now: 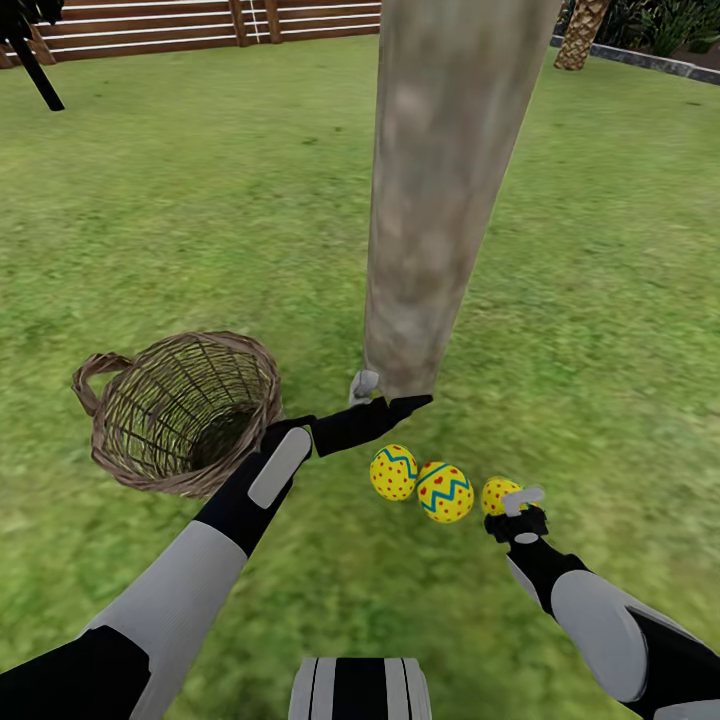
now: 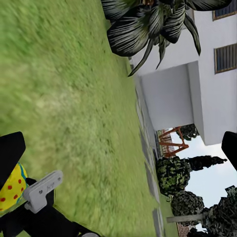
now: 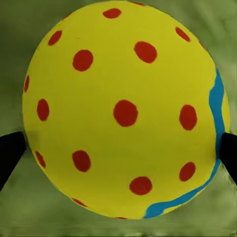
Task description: Take the three Easter eggs out of the wicker basket on the lawn in the garden, then place them on the lawn next to a single tree (choose any tree) so that all three eggs are next to the same tree and none are left in the basket.
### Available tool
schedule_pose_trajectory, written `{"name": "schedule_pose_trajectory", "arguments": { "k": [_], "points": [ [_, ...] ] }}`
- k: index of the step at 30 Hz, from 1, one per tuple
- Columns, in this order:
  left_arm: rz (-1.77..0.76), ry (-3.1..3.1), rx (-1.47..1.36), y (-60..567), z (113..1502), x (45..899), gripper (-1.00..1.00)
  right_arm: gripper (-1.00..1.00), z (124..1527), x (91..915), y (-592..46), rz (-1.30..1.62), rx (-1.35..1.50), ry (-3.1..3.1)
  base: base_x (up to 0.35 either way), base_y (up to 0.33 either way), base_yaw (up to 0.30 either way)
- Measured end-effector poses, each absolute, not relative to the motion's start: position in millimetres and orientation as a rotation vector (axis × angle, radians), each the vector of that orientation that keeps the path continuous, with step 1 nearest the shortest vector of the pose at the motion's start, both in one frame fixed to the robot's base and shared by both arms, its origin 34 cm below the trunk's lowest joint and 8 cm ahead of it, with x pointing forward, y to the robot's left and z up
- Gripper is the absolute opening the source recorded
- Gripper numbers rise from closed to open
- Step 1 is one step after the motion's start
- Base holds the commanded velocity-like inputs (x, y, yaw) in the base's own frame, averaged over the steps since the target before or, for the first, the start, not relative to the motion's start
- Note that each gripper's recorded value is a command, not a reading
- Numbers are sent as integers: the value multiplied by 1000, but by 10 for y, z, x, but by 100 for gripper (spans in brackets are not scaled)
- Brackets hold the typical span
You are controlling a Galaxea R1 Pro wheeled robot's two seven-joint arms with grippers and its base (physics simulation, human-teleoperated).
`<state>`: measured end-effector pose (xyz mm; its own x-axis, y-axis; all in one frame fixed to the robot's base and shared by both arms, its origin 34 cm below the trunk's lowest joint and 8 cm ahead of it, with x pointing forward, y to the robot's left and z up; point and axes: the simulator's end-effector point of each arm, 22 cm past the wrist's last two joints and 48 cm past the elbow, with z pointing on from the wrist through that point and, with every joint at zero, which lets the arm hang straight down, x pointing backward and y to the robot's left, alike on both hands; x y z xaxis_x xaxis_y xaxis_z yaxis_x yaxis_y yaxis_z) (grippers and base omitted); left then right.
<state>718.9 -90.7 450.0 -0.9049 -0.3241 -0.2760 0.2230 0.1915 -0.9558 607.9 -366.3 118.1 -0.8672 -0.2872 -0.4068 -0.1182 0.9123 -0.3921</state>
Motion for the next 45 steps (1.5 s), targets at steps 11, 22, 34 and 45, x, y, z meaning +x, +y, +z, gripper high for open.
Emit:
{"name": "schedule_pose_trajectory", "arguments": {
  "k": [11, 22, 34, 45],
  "points": [
    [-1768, 2045, -95, -903, 4519, 7190, 100, 100, 1180, 6075, -3676, -495, -295, 2607, 0, 0, 0],
    [-1760, 2017, -59, -906, 4788, 7192, 100, 100, 1412, 6229, -3681, -497, -281, 2566, 0, 0, 0],
    [-1746, 1984, -15, -909, 5112, 7187, 100, 100, 1693, 6396, -3681, -498, -265, 2518, 0, 0, 0],
    [-1737, 1960, 28, -923, 5404, 7157, 100, 100, 1951, 6532, -3674, -497, -252, 2476, -35, 0, 0]
  ]
}}
